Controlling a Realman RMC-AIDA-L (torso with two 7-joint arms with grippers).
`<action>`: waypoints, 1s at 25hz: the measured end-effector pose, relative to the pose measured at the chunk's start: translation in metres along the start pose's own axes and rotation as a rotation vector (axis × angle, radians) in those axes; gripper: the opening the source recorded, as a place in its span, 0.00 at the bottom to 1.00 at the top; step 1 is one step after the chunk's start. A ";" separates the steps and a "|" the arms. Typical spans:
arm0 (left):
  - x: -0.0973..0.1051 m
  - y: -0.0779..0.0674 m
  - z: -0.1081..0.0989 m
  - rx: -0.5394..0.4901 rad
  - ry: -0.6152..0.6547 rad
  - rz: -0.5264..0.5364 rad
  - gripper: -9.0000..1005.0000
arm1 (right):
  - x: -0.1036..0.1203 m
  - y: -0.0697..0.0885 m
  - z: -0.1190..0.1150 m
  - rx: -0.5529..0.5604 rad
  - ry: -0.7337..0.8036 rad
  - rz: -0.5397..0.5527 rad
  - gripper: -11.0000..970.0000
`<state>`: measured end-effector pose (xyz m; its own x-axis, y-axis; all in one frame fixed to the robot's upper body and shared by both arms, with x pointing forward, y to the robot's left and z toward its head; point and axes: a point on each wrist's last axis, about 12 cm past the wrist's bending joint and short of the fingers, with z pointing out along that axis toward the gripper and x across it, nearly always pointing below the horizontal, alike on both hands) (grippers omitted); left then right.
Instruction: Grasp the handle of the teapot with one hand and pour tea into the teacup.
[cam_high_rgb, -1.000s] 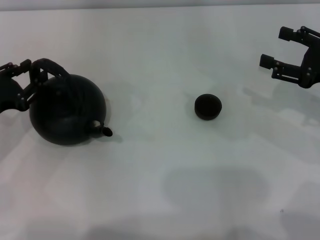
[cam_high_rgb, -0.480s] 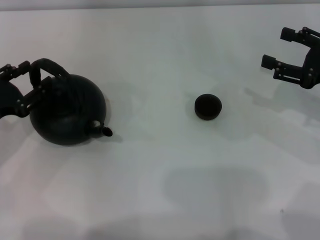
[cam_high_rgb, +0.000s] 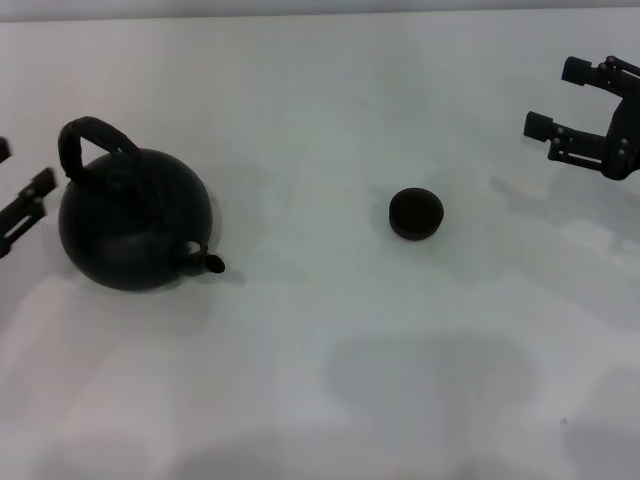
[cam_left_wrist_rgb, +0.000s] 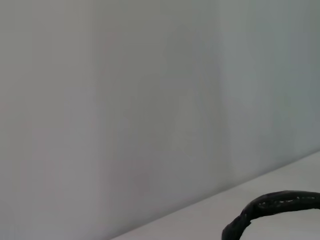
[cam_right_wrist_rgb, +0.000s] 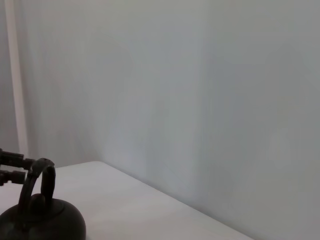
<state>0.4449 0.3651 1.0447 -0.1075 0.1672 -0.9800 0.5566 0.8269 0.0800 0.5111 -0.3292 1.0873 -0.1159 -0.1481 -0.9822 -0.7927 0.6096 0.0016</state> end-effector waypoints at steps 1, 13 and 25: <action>0.000 0.000 -0.005 -0.011 0.000 0.002 0.59 | 0.000 0.000 0.000 0.000 0.000 0.000 0.88; 0.008 0.007 -0.069 -0.397 -0.287 -0.049 0.59 | 0.001 -0.003 -0.007 0.044 -0.015 0.000 0.88; 0.017 -0.001 -0.111 -0.672 -0.457 -0.110 0.59 | 0.039 0.009 -0.041 0.325 -0.176 -0.003 0.88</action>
<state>0.3516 0.4267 1.0483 0.2948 -0.0487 -0.9543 -0.0652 0.9953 -0.0709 0.4752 -0.3616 1.0566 0.0135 -0.0315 -0.9994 -0.5577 0.8294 -0.0337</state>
